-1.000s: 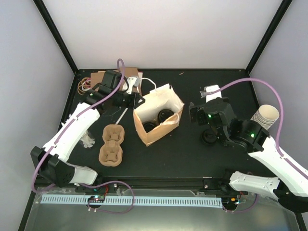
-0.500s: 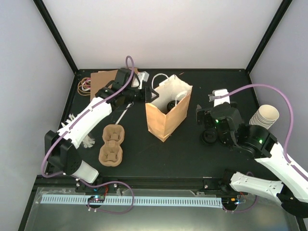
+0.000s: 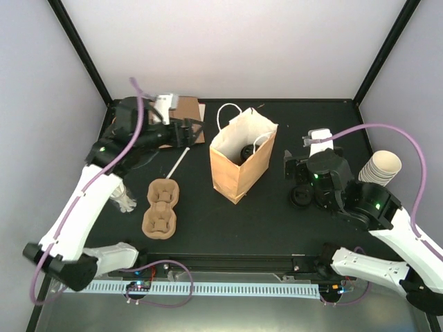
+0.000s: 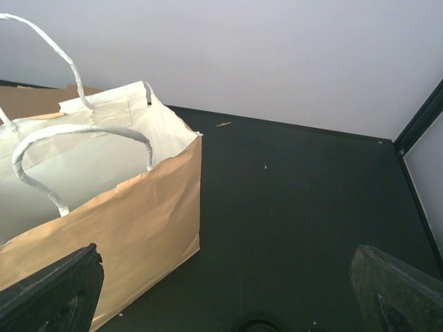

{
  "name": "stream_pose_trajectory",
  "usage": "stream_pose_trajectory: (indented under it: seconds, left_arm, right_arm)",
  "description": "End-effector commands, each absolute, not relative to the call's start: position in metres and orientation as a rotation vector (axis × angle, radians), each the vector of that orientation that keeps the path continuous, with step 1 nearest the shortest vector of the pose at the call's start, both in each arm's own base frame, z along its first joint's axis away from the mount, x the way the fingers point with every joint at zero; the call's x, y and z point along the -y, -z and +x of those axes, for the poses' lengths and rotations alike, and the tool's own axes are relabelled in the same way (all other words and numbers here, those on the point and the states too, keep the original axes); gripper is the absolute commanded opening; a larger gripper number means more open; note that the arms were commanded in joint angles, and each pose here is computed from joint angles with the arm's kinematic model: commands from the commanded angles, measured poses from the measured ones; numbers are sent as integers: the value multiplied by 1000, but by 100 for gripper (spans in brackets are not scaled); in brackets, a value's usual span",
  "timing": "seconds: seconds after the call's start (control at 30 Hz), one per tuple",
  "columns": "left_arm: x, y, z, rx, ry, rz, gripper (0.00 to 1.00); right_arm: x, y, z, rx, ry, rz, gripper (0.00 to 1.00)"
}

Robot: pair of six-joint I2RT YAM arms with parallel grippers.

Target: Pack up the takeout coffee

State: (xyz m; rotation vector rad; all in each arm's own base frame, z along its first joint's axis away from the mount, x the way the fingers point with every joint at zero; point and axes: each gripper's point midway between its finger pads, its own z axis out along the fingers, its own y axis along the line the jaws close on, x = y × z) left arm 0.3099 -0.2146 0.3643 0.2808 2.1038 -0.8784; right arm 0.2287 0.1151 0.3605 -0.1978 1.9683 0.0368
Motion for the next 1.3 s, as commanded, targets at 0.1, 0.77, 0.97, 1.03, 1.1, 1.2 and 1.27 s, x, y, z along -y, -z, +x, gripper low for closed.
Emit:
stream_pose_trajectory:
  seconds: [0.1,0.77,0.97,1.03,1.1,1.2,1.27]
  left_arm:
    - [122,-317,310,-2255,509,91,91]
    - [93,-120,383,-2741,237,28,77]
    - [90,-82,398,-2842,180,34,67]
    - [86,-69,402,-2875,162,9,66]
    - [81,-59,405,-2909,137,-15,65]
    - [83,-47,407,-2943,145,-22,64]
    - [83,-40,408,-2958,142,-29,62]
  right_arm:
    - [-114,-366,228,-1918,-80,-171,100]
    - [-129,-359,213,-1852,-304,-221,100]
    - [-130,-358,207,-1818,-342,-249,100]
    - [-131,-359,207,-1814,-342,-257,100]
    - [-131,-359,207,-1804,-344,-259,100]
    - [-132,-360,207,-1793,-349,-268,100]
    - [-134,-362,207,-1789,-349,-281,100]
